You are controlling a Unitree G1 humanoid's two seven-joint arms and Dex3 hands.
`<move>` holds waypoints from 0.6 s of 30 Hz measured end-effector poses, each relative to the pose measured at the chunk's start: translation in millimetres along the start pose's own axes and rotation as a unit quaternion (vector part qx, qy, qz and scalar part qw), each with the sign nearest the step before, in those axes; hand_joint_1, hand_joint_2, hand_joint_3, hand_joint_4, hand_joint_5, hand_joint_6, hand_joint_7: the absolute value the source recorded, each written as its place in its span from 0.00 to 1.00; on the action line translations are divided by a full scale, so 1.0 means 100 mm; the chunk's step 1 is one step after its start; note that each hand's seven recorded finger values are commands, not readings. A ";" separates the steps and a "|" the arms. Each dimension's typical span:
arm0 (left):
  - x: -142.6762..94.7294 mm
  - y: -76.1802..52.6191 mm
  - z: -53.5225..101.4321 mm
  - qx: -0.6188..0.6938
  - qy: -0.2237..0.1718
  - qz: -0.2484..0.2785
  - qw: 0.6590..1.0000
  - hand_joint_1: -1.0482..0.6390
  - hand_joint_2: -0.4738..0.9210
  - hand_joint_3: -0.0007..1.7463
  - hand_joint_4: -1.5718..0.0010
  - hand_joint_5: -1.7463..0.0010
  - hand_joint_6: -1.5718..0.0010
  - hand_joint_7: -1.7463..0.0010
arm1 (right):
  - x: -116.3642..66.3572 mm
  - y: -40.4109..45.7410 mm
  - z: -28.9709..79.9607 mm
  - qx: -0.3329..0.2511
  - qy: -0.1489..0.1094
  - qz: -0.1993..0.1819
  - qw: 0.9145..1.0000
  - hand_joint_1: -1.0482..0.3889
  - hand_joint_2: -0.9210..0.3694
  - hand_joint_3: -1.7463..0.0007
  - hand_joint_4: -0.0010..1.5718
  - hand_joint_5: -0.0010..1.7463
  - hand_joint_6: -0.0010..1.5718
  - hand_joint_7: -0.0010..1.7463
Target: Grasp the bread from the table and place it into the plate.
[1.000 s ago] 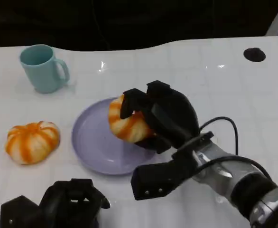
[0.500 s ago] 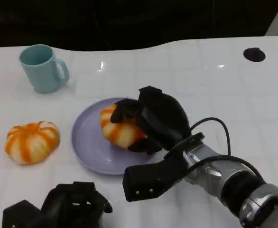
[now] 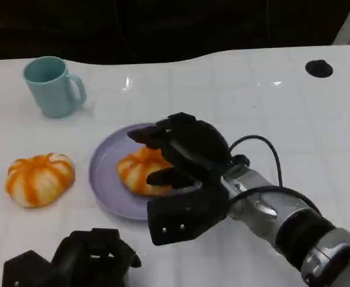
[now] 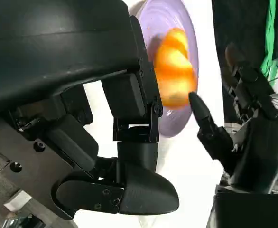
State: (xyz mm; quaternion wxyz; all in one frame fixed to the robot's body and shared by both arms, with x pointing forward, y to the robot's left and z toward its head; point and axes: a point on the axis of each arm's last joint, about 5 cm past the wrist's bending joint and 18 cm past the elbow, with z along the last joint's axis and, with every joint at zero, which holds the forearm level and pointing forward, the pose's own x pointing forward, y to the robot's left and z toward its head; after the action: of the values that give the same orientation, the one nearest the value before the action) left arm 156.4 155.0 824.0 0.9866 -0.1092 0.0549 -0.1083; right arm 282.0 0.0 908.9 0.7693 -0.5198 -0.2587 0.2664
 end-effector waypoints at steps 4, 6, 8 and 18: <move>0.00 0.00 0.00 0.001 -0.001 0.001 1.000 0.00 0.73 0.40 0.00 0.29 0.09 0.55 | -0.02 -0.052 0.01 0.001 -0.007 0.003 1.000 0.18 0.00 0.76 0.08 0.15 0.19 0.00; 0.00 0.00 0.00 0.004 0.000 0.000 1.000 0.00 0.72 0.40 0.00 0.29 0.09 0.55 | -0.05 -0.058 0.01 0.002 -0.008 0.005 1.000 0.20 0.00 0.77 0.09 0.16 0.20 0.01; 0.01 -0.01 0.00 0.004 0.000 0.002 1.000 0.00 0.72 0.41 0.00 0.29 0.10 0.55 | -0.08 -0.067 0.00 0.004 -0.007 0.003 1.000 0.21 0.00 0.78 0.10 0.17 0.20 0.01; 0.01 -0.03 0.01 0.004 -0.003 0.002 1.000 0.00 0.72 0.41 0.00 0.28 0.10 0.54 | -0.29 -0.090 -0.07 0.058 -0.015 -0.037 0.998 0.31 0.00 0.83 0.23 0.23 0.28 0.03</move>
State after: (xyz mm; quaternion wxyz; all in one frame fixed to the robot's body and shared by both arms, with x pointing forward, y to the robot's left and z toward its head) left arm 156.8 151.9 825.6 0.9874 -0.1059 0.0519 -0.1059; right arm 266.6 -26.9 911.7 0.8034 -0.4605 -0.2739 0.2599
